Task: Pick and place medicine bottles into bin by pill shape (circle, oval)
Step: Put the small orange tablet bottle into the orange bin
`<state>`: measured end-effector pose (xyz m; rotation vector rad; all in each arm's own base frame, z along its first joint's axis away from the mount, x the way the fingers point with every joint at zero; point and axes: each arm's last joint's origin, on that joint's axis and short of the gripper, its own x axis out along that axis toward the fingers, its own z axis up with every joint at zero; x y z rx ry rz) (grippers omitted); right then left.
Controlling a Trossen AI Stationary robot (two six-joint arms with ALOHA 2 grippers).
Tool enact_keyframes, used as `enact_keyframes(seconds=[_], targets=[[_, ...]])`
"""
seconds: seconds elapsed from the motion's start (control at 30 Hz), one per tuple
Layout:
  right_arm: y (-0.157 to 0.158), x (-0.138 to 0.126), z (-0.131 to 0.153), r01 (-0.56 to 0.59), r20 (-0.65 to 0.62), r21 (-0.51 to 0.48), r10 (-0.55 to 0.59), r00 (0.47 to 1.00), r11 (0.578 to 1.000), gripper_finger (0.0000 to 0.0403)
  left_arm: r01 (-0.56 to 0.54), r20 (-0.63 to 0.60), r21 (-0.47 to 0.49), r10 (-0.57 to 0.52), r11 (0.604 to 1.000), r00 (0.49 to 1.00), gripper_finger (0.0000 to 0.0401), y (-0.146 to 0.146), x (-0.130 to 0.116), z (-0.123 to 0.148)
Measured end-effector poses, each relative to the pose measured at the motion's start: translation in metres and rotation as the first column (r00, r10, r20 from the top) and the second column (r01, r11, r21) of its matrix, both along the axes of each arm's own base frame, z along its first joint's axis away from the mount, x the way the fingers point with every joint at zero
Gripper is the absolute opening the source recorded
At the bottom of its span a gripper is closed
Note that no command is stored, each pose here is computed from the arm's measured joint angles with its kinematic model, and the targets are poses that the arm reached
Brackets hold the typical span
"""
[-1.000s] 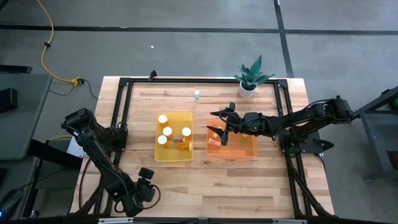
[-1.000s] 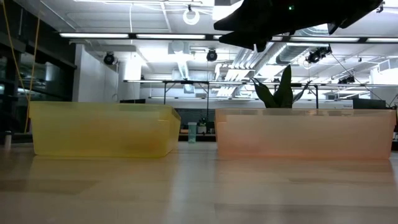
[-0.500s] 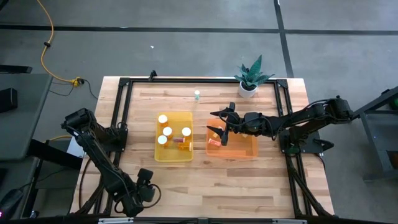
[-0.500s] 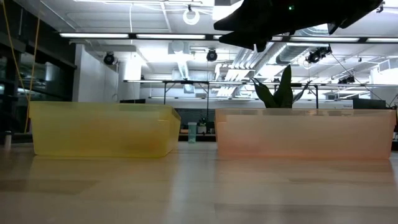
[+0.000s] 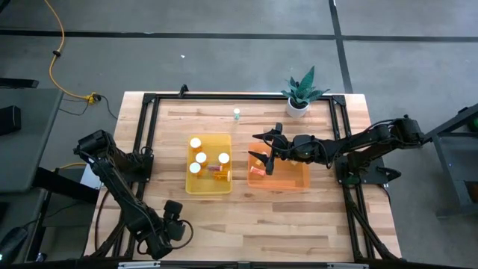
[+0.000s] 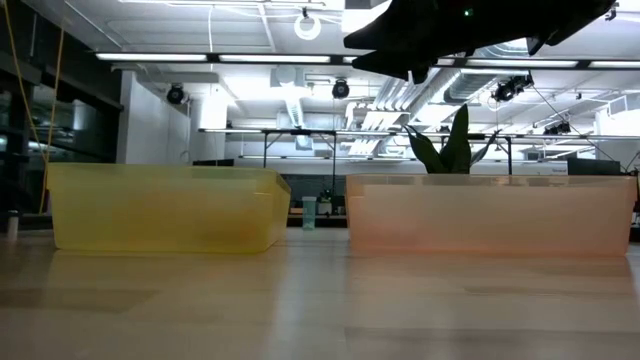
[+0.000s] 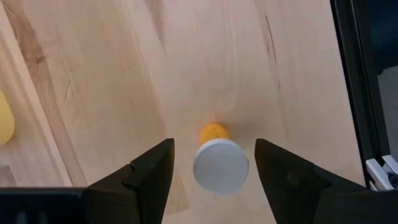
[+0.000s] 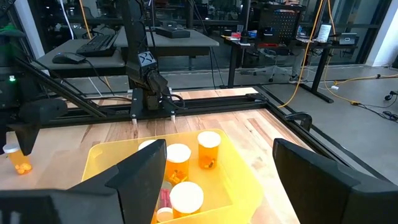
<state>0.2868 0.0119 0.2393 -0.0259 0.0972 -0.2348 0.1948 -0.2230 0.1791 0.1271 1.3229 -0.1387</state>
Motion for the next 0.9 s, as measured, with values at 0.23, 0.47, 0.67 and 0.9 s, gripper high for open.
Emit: enact_keyframes(seconds=[0.23,0.47,0.67,0.9], targets=[[0.0,0.0,0.0,0.0,0.0,0.0,0.0,1.0,1.0,0.0287,0.016,-0.021,-0.013,-0.017,1.0,1.0,0.0213,-0.0004,-0.0007,-0.0001],[0.0,0.0,0.0,0.0,0.0,0.0,0.0,1.0,1.0,0.0287,0.03,-0.019,-0.009,-0.03,1.0,0.999,0.0179,-0.0002,-0.0005,-0.0001],[0.0,0.0,0.0,0.0,0.0,0.0,0.0,1.0,1.0,0.0287,0.032,-0.019,-0.008,-0.032,0.999,0.999,0.014,-0.0002,-0.0005,-0.0001],[0.0,0.0,0.0,0.0,0.0,0.0,0.0,1.0,1.0,0.0287,0.075,-0.019,0.012,-0.075,0.997,0.997,0.0107,0.004,0.002,0.0012]])
